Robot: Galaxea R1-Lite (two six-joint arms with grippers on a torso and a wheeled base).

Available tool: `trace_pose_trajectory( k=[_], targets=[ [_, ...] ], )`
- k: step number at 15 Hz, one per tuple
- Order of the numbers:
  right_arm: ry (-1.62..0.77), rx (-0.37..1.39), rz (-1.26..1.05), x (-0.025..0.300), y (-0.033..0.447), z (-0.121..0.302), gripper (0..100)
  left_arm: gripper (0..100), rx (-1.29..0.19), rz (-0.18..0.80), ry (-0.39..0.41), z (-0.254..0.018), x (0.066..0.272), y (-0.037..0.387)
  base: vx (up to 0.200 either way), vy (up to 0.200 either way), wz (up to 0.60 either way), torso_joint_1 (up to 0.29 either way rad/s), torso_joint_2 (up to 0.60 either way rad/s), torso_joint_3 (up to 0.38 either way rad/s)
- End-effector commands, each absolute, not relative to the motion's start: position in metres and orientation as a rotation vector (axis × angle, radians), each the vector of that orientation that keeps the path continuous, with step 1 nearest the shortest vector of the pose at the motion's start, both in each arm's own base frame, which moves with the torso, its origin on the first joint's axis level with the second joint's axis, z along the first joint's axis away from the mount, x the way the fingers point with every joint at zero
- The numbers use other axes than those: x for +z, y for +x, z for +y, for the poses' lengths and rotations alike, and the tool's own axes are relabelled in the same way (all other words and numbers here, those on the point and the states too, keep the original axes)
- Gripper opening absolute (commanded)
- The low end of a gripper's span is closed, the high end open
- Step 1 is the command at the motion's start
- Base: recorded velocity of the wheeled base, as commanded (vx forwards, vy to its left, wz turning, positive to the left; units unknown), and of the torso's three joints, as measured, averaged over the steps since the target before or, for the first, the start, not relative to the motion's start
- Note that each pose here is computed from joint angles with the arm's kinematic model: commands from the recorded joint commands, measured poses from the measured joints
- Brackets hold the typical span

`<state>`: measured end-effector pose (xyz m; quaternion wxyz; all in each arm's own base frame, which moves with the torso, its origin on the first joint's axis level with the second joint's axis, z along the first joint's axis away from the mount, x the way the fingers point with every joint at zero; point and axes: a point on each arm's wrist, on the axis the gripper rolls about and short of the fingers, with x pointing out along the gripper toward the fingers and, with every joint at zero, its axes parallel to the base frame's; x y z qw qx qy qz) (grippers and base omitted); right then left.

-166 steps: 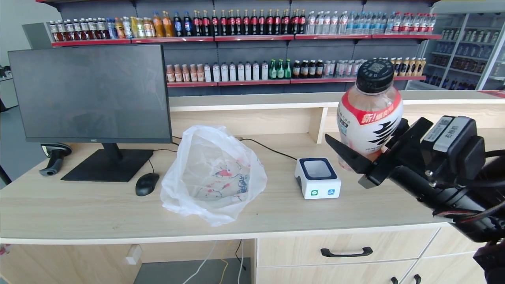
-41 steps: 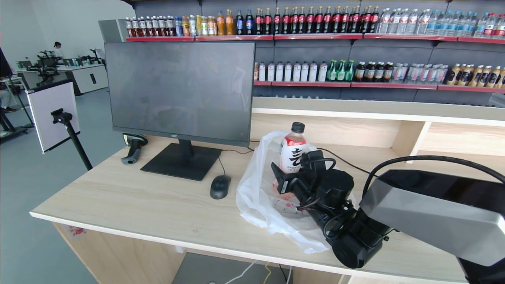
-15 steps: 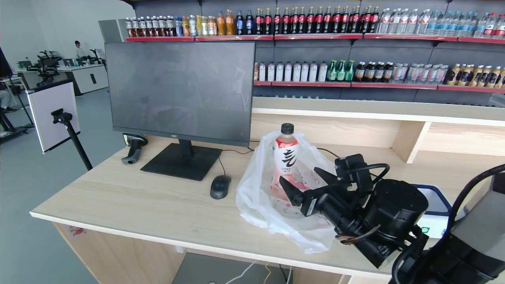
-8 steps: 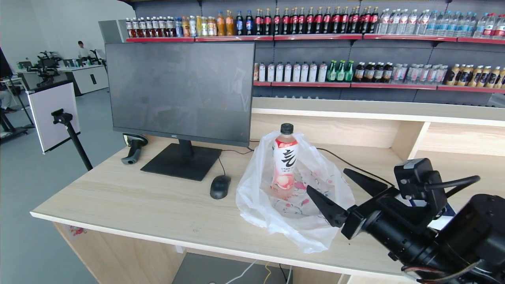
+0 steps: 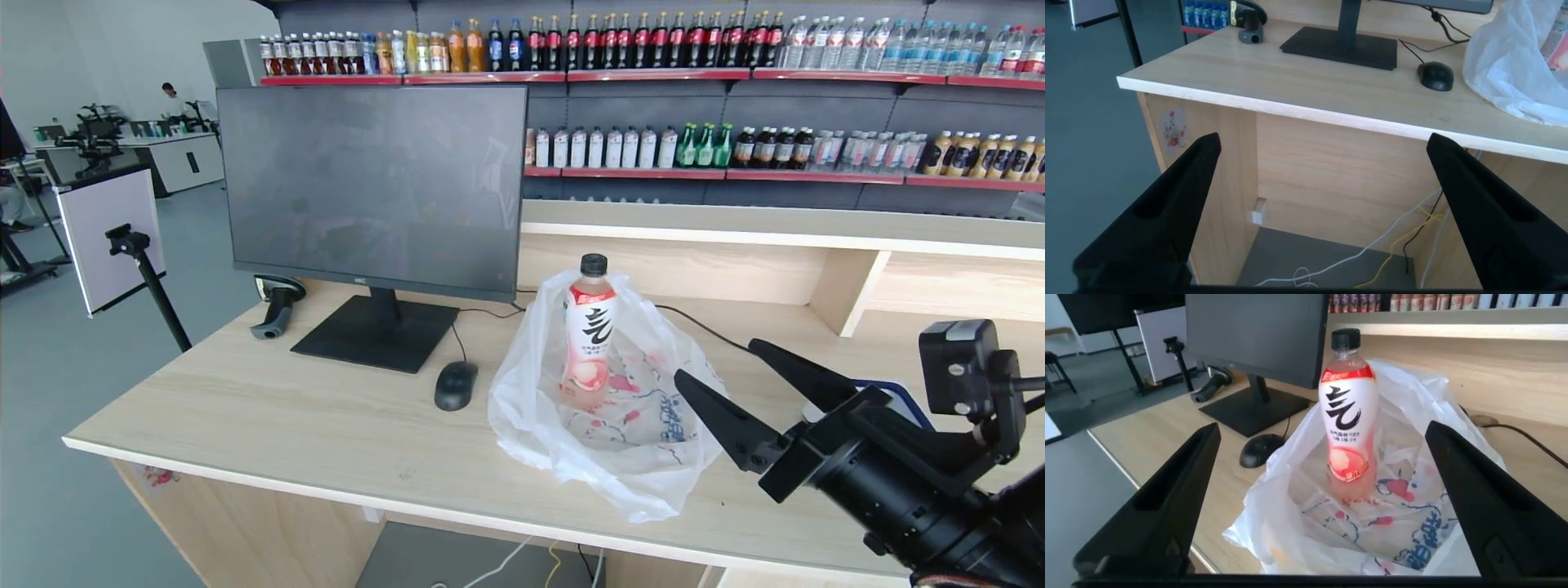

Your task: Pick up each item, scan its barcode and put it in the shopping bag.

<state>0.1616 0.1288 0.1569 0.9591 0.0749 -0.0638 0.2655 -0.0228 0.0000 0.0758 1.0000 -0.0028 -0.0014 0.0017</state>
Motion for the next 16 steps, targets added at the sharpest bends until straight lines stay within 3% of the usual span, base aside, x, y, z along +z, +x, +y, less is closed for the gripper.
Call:
trace_pose_trajectory(
  k=[1,5,16],
  targets=[
    [0.155,0.539,-0.132,0.1576,0.1606,0.1281,100,100,0.003,-0.005,-0.006,0.0,0.076,-0.0228,0.0,0.0,0.0,0.0,0.0,0.0],
    [0.165,0.532,-0.129,0.1573,0.1607,0.1262,100,100,0.003,-0.003,-0.006,0.0,0.076,-0.0227,0.0,0.0,0.0,0.0,0.0,0.0],
    [0.172,0.538,-0.141,0.16,0.1535,0.1214,100,100,0.003,-0.002,-0.003,0.0,0.0758,-0.0227,0.0,0.0,-0.55,0.007,0.0,0.003]
  ],
)
